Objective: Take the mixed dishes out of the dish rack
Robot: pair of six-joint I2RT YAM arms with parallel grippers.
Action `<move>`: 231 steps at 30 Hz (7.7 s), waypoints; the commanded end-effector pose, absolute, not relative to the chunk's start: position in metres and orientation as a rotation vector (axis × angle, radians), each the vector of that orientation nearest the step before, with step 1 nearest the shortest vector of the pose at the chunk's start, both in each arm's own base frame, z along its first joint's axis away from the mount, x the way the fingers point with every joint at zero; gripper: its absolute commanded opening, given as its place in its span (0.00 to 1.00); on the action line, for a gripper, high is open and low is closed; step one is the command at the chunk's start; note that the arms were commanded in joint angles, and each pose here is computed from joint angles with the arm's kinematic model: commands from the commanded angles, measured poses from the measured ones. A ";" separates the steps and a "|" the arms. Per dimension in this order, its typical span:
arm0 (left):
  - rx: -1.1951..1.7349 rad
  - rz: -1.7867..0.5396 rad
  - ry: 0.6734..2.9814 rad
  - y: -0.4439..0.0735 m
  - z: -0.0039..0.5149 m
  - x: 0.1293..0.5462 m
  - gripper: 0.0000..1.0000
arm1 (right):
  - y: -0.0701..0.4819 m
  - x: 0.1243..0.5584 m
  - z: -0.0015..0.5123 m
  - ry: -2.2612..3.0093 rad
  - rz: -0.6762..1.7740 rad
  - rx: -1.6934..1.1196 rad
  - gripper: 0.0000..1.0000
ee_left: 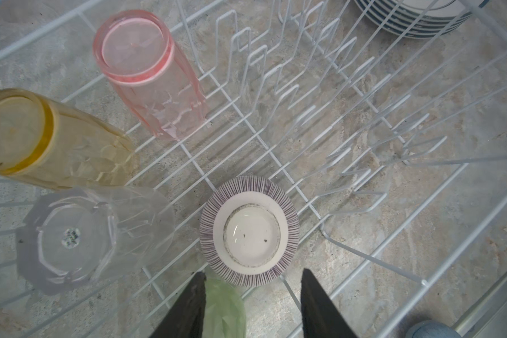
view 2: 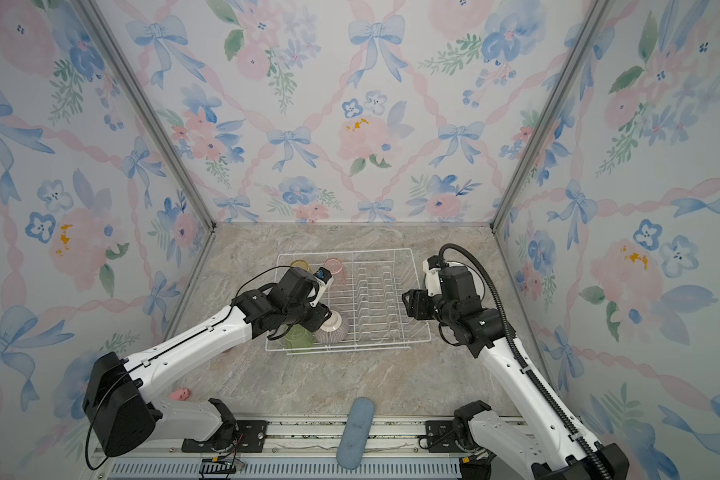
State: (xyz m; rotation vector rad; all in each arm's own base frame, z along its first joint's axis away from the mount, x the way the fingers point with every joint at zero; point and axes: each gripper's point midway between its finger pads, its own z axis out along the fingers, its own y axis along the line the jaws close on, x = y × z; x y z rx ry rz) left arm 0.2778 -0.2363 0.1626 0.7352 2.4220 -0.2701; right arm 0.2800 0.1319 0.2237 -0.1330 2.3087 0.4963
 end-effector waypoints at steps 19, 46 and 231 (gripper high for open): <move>0.688 -0.226 2.554 -0.244 0.130 0.286 0.68 | 0.136 0.278 0.201 2.360 0.495 -0.134 0.68; 0.720 -0.119 2.632 -0.242 0.101 0.296 0.61 | 0.137 0.283 0.196 2.364 0.483 -0.140 0.69; 0.524 -0.328 2.636 -0.178 0.160 0.224 0.69 | 0.300 0.236 0.202 2.403 0.658 -0.705 0.74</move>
